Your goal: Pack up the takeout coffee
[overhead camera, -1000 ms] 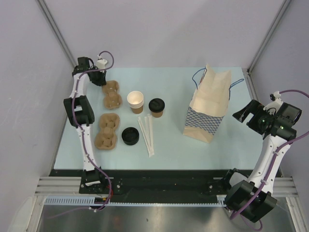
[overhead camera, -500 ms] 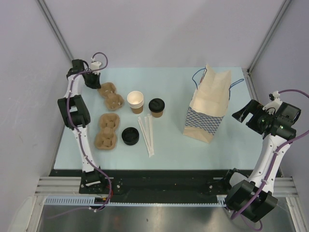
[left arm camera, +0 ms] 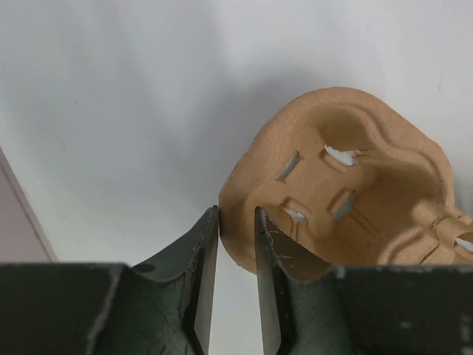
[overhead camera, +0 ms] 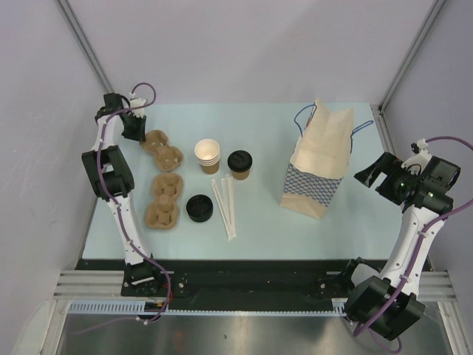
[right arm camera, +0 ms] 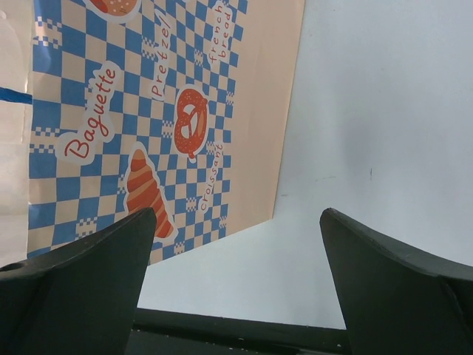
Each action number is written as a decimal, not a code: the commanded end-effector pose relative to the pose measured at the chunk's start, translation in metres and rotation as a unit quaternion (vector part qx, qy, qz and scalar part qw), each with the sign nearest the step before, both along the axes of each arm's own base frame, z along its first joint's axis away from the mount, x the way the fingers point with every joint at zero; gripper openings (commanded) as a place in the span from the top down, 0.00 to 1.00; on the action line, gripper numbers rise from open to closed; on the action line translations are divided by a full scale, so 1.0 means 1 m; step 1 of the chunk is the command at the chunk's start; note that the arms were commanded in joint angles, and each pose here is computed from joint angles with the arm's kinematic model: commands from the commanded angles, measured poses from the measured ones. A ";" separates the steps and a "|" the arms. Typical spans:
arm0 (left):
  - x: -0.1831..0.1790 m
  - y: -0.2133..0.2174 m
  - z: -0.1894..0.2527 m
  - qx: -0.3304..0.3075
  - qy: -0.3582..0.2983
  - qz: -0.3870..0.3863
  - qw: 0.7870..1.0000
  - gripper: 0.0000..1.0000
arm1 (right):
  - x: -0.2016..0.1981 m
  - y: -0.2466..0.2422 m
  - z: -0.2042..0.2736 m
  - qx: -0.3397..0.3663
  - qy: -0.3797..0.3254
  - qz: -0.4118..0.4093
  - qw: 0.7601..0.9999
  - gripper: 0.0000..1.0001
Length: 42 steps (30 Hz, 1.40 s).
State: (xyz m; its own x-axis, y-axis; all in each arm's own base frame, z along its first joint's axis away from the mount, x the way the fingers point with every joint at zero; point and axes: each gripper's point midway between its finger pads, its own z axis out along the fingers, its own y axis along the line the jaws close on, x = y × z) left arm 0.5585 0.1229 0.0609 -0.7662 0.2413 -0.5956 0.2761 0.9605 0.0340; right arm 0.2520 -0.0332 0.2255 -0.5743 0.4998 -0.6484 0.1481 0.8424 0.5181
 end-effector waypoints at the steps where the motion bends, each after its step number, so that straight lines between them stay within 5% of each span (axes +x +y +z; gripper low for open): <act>1: -0.001 0.004 0.011 -0.008 0.001 0.008 1.000 0.69 | 0.003 0.003 0.009 -0.009 -0.025 0.012 1.000 0.00; 11: -0.001 0.001 0.003 -0.025 0.008 -0.002 1.000 0.70 | 0.010 0.001 0.021 -0.024 -0.058 0.023 0.998 0.00; 16: 0.002 0.001 0.011 -0.030 -0.003 -0.006 1.000 0.94 | 0.023 -0.009 0.045 -0.053 -0.097 0.029 0.993 0.00; 17: 0.005 0.002 0.019 -0.029 -0.017 -0.005 0.999 1.00 | 0.027 -0.013 0.049 -0.062 -0.106 0.030 0.992 0.00; 28: 0.019 -0.005 0.167 -0.056 -0.174 0.049 0.982 1.00 | 0.079 -0.063 0.126 -0.134 -0.224 0.022 0.965 0.00; 42: -0.030 -0.083 0.328 -0.126 -0.323 0.001 0.938 1.00 | 0.150 -0.055 0.193 -0.158 -0.355 0.101 0.916 0.00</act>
